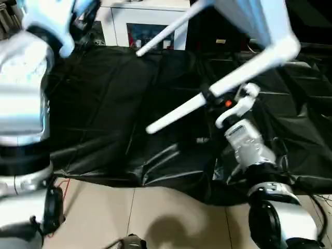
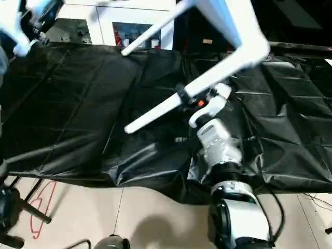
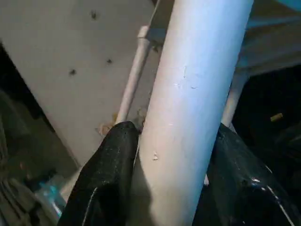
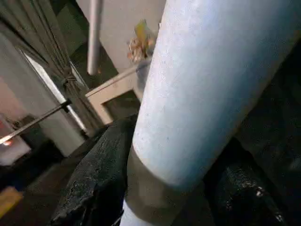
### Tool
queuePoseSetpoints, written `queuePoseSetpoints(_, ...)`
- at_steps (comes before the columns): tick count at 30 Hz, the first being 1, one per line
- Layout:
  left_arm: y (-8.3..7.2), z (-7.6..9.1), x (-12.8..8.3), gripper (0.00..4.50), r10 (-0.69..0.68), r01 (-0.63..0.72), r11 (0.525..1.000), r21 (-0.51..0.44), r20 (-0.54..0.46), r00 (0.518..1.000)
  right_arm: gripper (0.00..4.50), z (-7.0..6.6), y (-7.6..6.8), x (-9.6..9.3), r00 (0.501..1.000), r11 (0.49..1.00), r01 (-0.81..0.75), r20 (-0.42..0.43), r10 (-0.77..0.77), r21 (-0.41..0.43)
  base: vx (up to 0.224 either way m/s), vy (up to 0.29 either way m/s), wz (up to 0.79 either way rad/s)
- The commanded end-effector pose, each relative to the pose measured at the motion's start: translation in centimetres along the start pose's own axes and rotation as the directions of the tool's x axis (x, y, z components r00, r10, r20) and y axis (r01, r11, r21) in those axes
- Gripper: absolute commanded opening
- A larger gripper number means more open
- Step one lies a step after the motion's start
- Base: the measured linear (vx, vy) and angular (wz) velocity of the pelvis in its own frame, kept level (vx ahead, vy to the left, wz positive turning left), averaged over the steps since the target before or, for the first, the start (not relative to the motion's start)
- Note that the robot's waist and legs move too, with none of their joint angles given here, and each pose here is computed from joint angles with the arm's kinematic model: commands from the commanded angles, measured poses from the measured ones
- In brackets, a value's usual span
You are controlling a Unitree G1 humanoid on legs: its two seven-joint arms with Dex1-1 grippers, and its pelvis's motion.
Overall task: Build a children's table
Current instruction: Flip table
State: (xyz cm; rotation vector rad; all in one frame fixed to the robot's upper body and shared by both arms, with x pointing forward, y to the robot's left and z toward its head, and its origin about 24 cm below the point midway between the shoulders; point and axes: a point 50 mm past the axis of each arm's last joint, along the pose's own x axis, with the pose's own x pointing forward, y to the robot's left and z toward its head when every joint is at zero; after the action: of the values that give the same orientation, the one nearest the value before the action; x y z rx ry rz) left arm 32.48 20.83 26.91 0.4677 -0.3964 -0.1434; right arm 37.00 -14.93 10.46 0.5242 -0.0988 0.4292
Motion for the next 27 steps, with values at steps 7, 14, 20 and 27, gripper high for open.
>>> queuePoseSetpoints(7,-3.3,-5.8,-1.4,1.82,-0.038,0.018,0.993,-0.119,-0.167,0.985,1.79,2.5,2.3,-0.8,0.997,0.939,-0.078,0.001,0.083,-0.335,0.000,0.000,0.00)
queuePoseSetpoints(14,-4.0,-8.3,-2.9,1.62,0.012,-0.042,0.991,-0.123,-0.237,0.972,1.66,1.6,4.3,-1.8,0.995,0.935,-0.102,-0.019,0.101,-0.340,0.000,0.000,0.00)
queuePoseSetpoints(20,-4.5,-10.6,-4.5,1.62,0.012,-0.057,0.989,-0.138,-0.304,0.953,1.64,0.0,6.2,-2.8,0.990,0.915,-0.135,-0.084,0.111,-0.380,0.000,0.000,0.00)
queuePoseSetpoints(27,-5.7,-12.5,-6.0,1.62,-0.041,-0.023,0.986,-0.166,-0.373,0.927,1.64,-1.7,6.8,-3.1,0.983,0.892,-0.138,-0.168,0.070,-0.431,0.000,0.000,0.00)
